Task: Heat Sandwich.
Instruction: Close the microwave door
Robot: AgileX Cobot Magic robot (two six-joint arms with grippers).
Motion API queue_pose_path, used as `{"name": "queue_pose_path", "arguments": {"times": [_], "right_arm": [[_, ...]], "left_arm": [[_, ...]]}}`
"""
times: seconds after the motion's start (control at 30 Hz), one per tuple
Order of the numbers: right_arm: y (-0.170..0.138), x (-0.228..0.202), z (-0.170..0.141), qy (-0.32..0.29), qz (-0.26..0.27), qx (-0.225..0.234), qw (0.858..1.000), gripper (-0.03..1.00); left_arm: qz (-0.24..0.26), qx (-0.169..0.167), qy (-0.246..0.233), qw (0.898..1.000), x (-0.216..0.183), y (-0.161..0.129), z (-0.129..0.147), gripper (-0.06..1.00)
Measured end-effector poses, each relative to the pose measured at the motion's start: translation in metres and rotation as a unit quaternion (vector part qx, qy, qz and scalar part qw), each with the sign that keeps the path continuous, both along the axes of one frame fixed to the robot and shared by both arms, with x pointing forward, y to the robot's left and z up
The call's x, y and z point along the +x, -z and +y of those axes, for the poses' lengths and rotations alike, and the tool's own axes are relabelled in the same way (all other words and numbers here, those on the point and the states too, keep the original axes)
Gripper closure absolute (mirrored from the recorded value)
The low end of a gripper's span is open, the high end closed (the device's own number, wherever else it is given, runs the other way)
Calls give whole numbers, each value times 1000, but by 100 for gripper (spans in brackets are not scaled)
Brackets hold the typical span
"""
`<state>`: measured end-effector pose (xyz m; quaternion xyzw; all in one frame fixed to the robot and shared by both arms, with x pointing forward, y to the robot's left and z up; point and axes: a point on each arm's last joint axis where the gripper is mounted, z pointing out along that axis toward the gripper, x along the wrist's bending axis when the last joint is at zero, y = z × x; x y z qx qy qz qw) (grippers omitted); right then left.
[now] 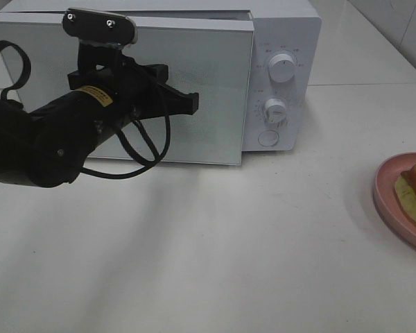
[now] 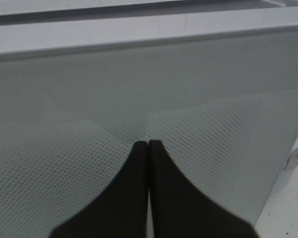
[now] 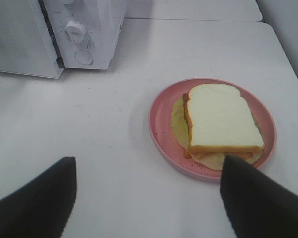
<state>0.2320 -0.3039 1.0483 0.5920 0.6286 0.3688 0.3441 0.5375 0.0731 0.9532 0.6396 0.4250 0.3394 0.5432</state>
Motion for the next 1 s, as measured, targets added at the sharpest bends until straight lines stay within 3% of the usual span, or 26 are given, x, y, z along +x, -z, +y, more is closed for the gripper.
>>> {"name": "queue_pose_path", "arguments": {"times": [0.27, 0.63, 1.0], "right_arm": [[0, 0, 0, 0, 0, 0, 1000, 20], [0, 0, 0, 0, 0, 0, 1000, 20], [0, 0, 0, 0, 0, 0, 1000, 21]], "left_arm": [[4, -13, -6, 1000, 10, -2, -12, 94], [19, -1, 8, 1000, 26, 0, -38, 94], [35, 1, 5, 999, 37, 5, -42, 94]]}}
